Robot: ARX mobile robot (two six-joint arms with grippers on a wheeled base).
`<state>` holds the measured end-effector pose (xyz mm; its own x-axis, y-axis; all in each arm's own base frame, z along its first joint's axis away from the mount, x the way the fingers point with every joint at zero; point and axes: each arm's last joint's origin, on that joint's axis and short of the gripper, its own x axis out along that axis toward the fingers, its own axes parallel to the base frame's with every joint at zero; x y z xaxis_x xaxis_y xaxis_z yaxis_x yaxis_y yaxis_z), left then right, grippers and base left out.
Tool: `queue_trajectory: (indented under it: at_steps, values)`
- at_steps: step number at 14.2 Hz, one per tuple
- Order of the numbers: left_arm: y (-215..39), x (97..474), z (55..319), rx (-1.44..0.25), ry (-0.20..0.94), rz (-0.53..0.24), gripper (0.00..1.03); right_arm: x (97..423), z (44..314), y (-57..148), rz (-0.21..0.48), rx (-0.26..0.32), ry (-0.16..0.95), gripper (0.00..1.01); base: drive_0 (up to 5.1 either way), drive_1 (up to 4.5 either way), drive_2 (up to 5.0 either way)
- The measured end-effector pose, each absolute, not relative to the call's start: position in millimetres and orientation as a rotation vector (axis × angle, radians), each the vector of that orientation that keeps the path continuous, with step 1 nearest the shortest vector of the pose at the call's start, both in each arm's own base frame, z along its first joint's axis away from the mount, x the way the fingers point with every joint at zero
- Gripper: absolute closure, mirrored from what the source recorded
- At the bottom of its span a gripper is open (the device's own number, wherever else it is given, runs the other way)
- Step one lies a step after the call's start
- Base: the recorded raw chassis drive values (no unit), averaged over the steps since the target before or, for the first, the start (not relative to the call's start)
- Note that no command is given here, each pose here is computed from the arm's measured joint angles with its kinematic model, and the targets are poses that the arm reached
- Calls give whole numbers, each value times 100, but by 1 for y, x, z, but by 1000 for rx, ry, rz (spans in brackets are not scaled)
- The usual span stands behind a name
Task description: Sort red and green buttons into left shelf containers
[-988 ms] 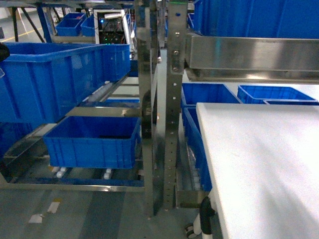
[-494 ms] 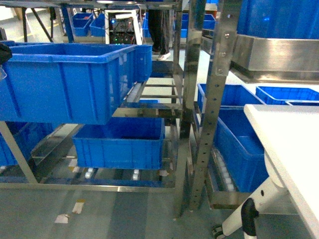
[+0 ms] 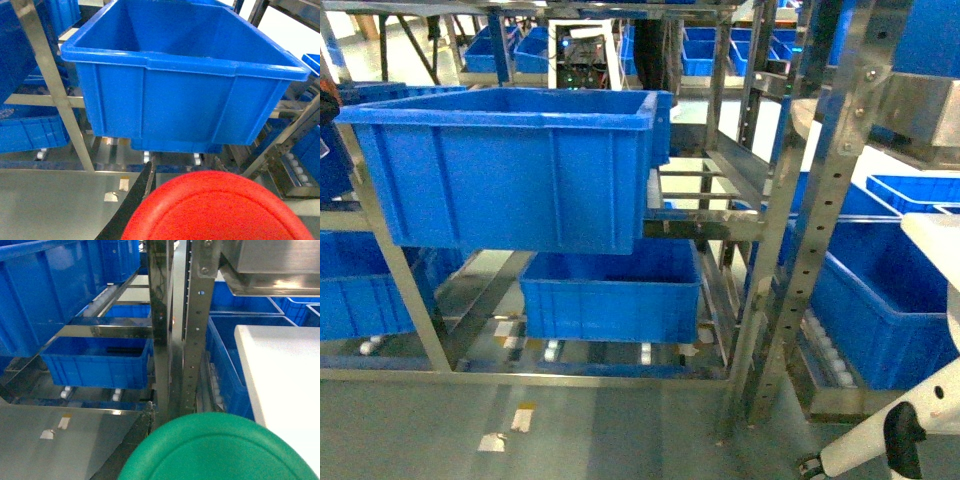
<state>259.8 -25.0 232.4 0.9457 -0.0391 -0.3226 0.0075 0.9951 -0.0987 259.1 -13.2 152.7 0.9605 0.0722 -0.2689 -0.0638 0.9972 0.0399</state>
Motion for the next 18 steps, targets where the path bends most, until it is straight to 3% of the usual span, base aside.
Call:
queue_trajectory:
  at_steps: [18]
  values:
    - [-25,260,233,-97,329,-24,76,259,153,-13,69,31,271,75,-502,244,244]
